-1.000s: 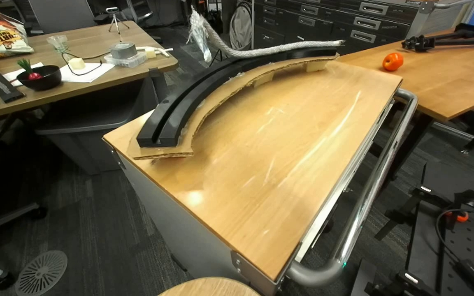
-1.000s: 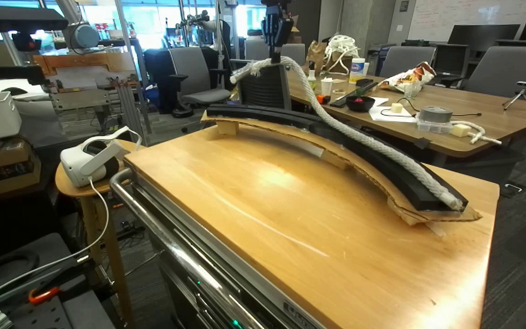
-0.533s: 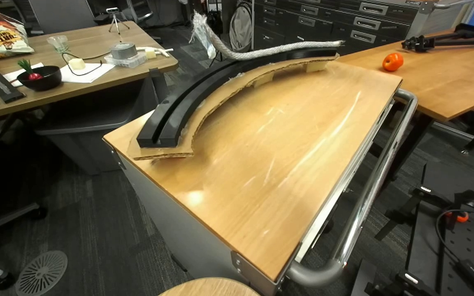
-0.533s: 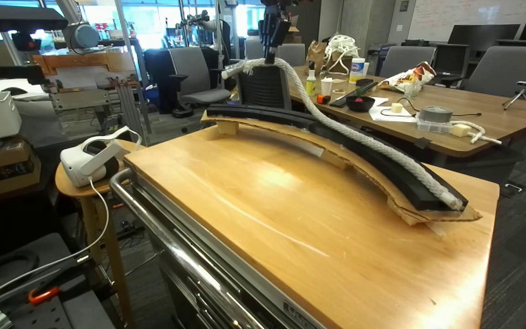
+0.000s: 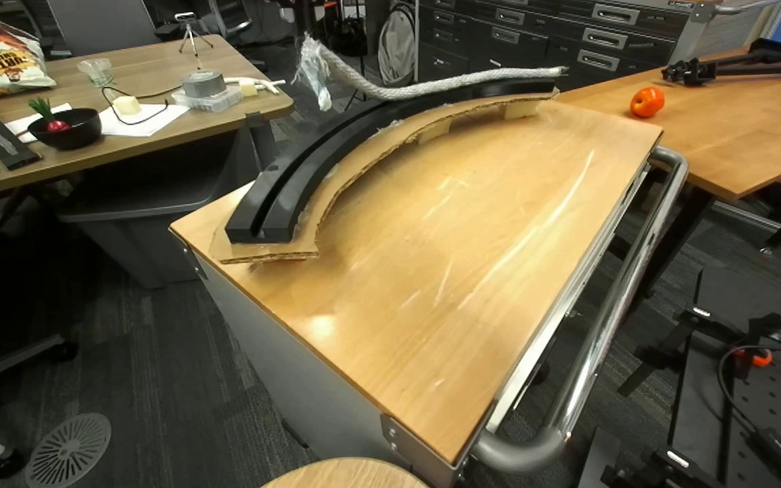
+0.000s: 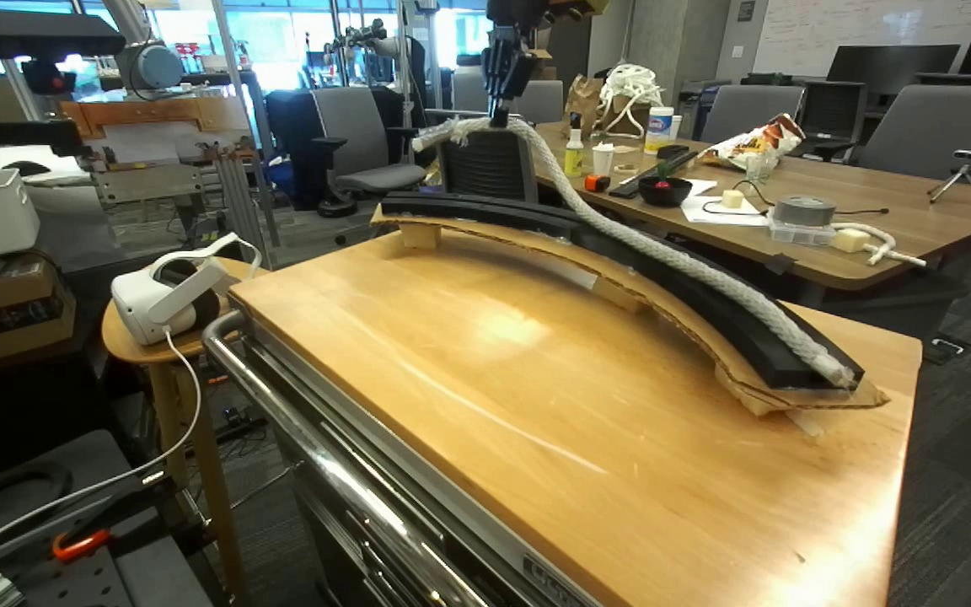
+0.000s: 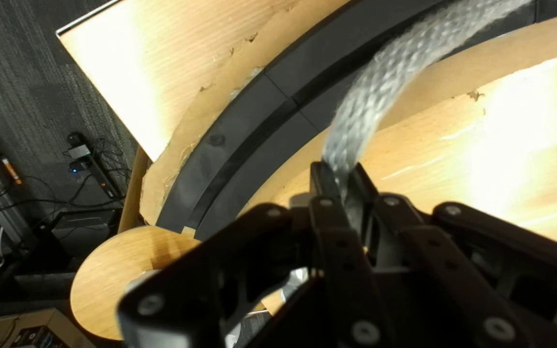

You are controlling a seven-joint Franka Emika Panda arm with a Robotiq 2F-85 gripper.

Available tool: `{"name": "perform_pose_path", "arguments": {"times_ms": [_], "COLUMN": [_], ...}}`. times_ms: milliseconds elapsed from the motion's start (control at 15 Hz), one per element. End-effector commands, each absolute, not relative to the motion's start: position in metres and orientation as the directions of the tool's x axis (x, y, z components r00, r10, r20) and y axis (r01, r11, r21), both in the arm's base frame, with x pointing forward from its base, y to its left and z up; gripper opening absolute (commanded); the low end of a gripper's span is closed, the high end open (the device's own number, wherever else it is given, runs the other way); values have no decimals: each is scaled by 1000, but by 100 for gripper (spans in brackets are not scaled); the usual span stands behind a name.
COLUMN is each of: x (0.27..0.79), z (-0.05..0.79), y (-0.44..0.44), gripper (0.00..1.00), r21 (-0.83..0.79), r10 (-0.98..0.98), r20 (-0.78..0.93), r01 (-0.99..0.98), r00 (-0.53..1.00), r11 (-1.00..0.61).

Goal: Put the white rope on the black board

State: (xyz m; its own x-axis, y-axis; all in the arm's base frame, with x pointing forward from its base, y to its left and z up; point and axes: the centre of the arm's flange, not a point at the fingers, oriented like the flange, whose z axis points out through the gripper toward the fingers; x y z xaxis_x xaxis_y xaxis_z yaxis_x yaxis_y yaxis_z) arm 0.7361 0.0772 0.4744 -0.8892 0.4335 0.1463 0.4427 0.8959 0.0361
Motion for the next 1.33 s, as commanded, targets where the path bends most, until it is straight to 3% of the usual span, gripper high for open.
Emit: {"name": "perform_pose_path", "arguments": {"times_ms": [0,600,1267], "x": [761,756,741], "z": [482,456,425], "y": [92,115,83], "gripper": [10,9,9], "r21": [72,93,20], "r10": [452,560,658], "r20": [155,124,362], "r01": [467,572,712], "r00": [-878,-819,-660], "r11": [882,815,702]}}
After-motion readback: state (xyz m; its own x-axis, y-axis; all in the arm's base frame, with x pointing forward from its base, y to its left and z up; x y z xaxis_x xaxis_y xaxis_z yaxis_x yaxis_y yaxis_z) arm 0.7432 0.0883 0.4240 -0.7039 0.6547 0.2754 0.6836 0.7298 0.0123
